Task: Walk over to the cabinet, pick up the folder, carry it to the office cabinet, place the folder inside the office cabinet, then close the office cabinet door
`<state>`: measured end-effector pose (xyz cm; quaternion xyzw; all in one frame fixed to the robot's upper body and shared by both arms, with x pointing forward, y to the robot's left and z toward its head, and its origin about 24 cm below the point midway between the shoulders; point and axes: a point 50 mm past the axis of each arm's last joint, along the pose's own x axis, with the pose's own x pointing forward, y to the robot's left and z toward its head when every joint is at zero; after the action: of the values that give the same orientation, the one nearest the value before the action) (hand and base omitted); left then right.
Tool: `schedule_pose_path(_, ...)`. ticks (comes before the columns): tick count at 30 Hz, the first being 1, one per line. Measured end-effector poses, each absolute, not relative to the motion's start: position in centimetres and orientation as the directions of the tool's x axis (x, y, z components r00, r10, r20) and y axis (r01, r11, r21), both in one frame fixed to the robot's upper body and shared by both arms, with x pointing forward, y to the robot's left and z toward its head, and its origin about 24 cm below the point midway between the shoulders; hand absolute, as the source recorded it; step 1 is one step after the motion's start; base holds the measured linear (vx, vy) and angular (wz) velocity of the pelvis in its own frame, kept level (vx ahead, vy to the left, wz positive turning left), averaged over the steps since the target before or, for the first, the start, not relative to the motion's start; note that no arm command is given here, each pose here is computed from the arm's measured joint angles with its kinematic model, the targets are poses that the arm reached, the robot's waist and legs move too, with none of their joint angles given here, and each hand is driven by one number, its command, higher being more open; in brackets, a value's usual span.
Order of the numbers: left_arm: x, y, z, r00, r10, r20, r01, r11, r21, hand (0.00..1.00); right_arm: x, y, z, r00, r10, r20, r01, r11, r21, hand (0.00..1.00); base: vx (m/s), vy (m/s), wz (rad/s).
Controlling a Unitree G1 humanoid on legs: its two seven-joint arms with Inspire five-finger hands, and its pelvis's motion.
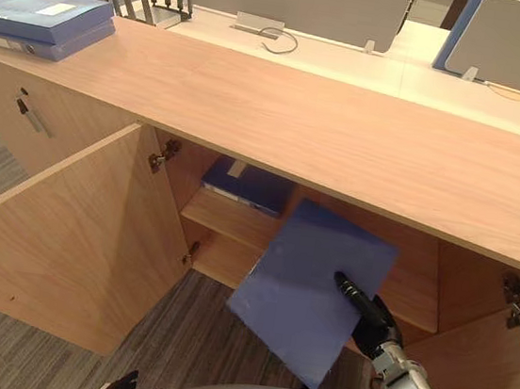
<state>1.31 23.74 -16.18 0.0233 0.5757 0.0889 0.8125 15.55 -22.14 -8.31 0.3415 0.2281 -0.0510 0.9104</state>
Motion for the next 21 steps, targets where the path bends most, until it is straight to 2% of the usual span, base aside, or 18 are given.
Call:
schedule_pose_path(10, 1.6, 22.8, -16.4, 0.325, 0.203, -0.924, -0.145, 0.976, 0.163, 1.0, 15.7, -20.2, -8.6, 0.907, -0.059, -0.418, 0.368, 0.595, 0.714, 0.0, 0.0, 0.0, 0.0)
schedule_pose_path(16, 1.8, 22.4, -16.5, 0.327, 0.212, -0.921, -0.151, 0.974, 0.17, 1.0, 15.9, -19.7, -8.6, 0.904, -0.09, -0.417, 0.394, 0.551, 0.736, 0.0, 0.0, 0.0, 0.0)
schedule_pose_path(21, 2.1, 22.4, -16.4, 0.334, 0.214, -0.918, -0.145, 0.974, 0.175, 1.0, 16.1, -19.0, -8.5, 0.911, -0.067, -0.407, 0.372, 0.56, 0.741, 0.0, 0.02, -0.007, 0.08)
